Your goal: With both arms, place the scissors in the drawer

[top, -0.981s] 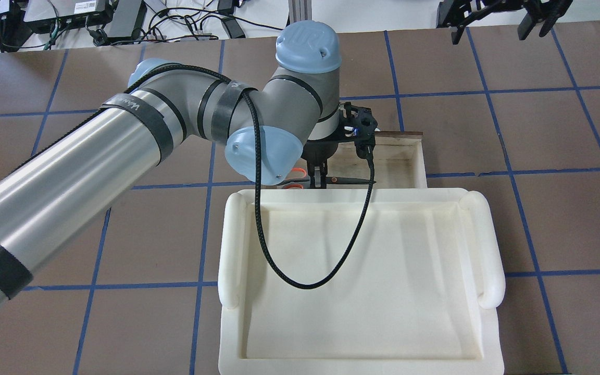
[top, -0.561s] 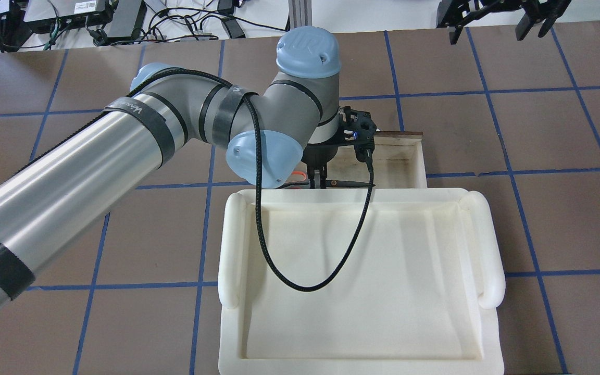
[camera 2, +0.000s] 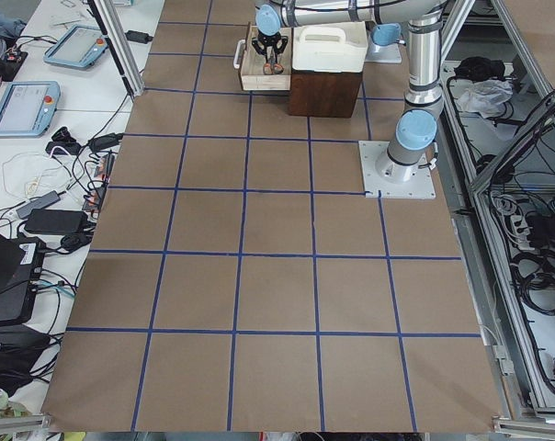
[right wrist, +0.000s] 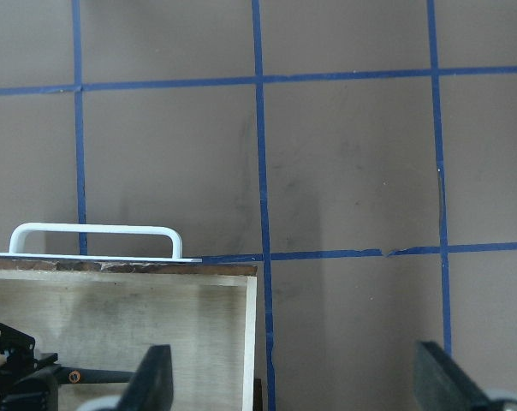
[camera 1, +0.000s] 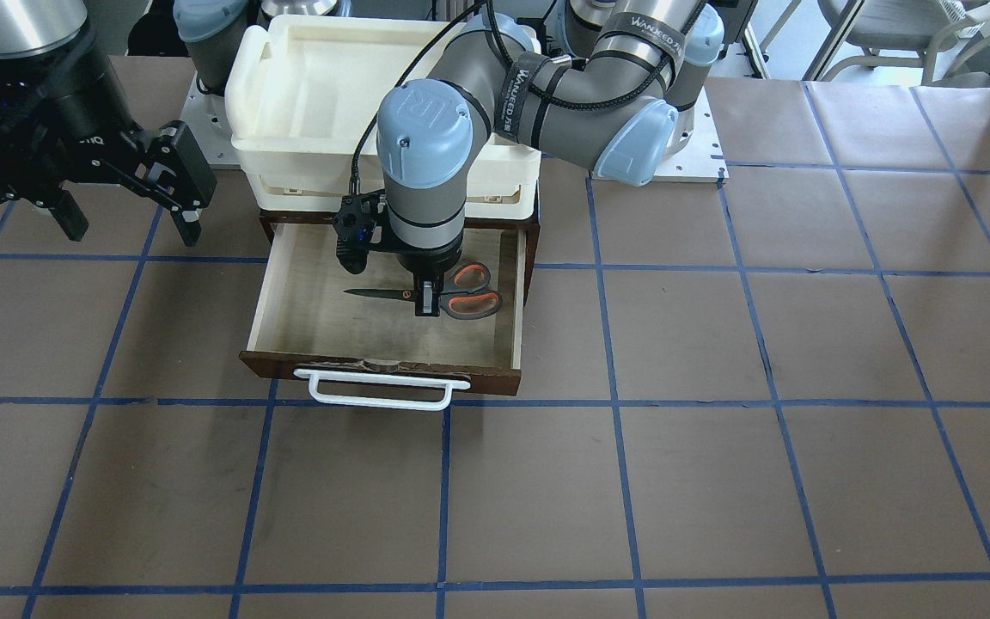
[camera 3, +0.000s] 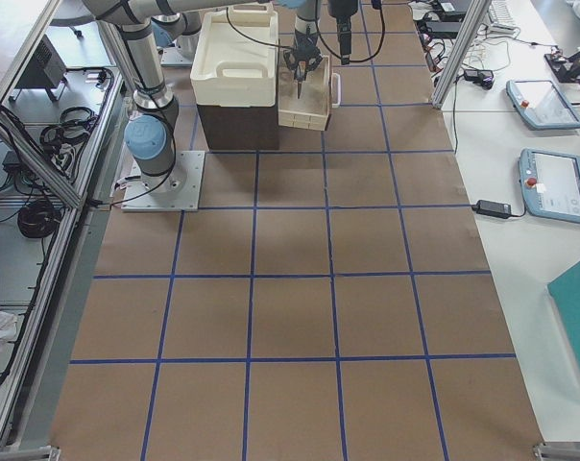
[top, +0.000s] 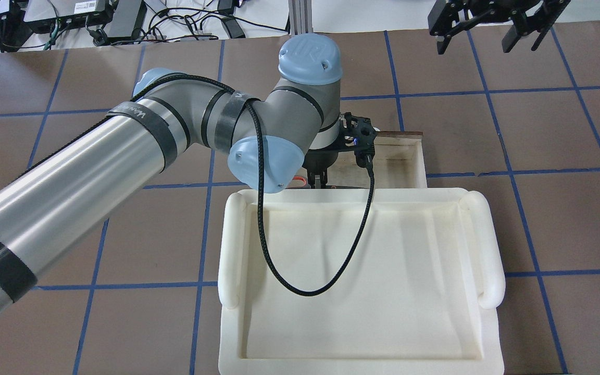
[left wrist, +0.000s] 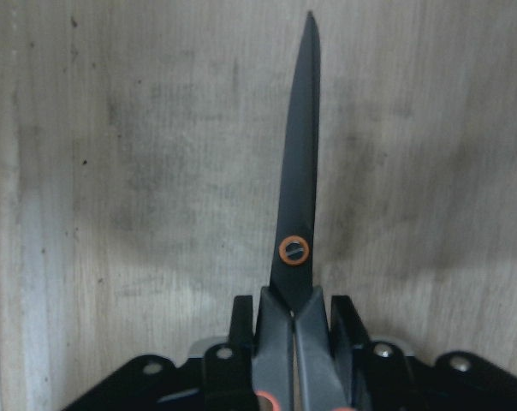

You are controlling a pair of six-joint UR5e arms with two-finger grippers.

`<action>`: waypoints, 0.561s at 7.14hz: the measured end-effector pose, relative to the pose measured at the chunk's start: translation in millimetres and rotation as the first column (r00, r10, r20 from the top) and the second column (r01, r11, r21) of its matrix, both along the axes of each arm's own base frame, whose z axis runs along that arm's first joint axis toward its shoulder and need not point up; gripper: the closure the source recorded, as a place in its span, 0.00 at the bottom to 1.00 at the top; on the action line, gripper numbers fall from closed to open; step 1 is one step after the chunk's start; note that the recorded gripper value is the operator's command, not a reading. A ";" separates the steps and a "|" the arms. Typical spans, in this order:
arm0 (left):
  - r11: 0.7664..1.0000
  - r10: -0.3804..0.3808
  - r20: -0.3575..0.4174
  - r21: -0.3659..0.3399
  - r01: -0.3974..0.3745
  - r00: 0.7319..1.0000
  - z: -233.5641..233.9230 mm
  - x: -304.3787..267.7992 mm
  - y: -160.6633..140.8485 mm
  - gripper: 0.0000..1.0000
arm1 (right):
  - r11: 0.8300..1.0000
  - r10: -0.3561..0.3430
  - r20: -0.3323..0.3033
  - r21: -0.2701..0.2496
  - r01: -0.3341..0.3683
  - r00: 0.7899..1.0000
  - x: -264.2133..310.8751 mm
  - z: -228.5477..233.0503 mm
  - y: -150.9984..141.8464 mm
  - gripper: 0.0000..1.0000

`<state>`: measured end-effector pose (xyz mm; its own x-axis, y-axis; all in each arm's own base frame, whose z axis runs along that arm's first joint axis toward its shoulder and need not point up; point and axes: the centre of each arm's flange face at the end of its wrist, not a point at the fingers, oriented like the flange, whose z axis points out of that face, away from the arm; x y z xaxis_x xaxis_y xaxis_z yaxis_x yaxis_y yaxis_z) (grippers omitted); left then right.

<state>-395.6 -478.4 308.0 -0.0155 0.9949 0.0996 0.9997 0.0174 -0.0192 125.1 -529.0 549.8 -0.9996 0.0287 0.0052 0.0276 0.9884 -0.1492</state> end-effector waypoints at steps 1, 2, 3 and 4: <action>1.000 0.018 0.003 0.003 -0.018 1.000 -1.1 0.1 1.0 0.24 | 1.000 0.001 0.001 0.017 -0.001 1.000 0.4 -8.1 8.1 0.00; 1.000 0.028 0.004 0.005 -0.028 1.000 -2.0 0.0 1.6 0.22 | 1.000 0.002 0.001 0.027 -0.002 1.000 1.0 -12.6 12.7 0.00; 0.999 0.033 0.006 0.006 -0.033 0.999 -2.4 0.4 2.3 0.22 | 1.000 0.003 0.001 0.031 -0.003 1.000 1.6 -14.6 14.6 0.00; 0.999 0.034 0.003 0.000 -0.034 0.999 0.5 0.8 2.6 0.22 | 0.999 0.004 0.000 0.033 -0.004 1.000 1.9 -15.5 15.3 0.00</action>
<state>-394.8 -475.7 308.4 -0.0493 0.9939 0.0991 0.9986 0.0511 -0.0162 127.0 -513.7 534.3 -0.9997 0.0245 0.0060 0.0237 0.9929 -0.1162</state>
